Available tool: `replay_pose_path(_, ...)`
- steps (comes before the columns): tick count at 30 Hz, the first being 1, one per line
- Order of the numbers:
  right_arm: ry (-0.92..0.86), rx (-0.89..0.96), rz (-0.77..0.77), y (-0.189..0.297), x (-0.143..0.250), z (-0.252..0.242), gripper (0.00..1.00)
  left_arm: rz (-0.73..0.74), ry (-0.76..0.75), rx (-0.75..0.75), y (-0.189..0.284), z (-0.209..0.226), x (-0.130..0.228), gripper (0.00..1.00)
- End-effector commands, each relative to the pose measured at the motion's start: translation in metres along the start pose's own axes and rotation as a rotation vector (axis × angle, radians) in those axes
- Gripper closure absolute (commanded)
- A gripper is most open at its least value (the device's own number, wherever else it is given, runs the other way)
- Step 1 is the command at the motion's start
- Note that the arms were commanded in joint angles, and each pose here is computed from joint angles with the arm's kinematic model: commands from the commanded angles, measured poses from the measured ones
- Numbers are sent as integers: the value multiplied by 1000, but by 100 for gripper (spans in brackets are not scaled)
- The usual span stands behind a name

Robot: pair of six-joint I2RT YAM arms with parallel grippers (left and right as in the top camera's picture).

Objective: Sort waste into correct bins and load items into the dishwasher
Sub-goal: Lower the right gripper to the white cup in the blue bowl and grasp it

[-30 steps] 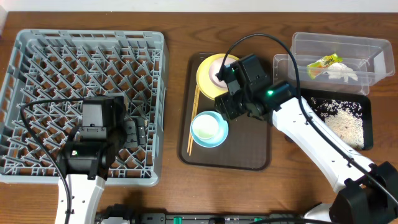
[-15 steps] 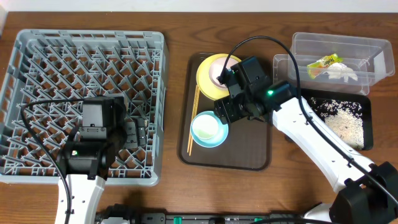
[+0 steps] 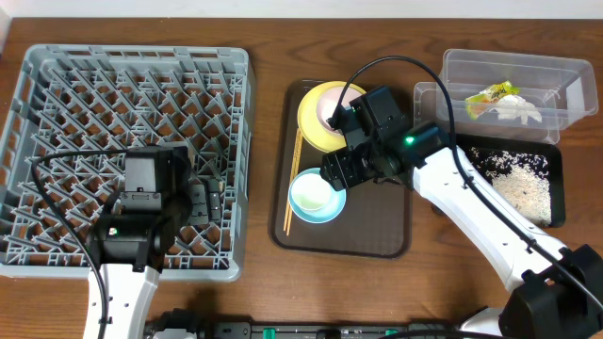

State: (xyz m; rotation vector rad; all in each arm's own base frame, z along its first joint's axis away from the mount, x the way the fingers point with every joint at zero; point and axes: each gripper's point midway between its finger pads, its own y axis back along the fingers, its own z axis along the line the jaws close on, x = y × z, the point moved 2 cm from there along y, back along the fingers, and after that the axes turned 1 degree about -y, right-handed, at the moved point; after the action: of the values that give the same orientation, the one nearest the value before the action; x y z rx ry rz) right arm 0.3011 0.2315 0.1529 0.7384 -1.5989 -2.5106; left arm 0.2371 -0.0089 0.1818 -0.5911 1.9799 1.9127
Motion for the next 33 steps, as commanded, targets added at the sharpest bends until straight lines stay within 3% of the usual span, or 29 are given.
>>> replay_pose_path(1,3,-29,-20,9,-2,9,30,-21,10,5,6,-1,-6,11)
replay_pose_path(27,64,-21,-43,16,1,28,27,-21,10,5,6,-1,-6,11)
replay_pose_path(33,87,78,-4,2,10,22,34,-21,10,5,6,-1,-6,11)
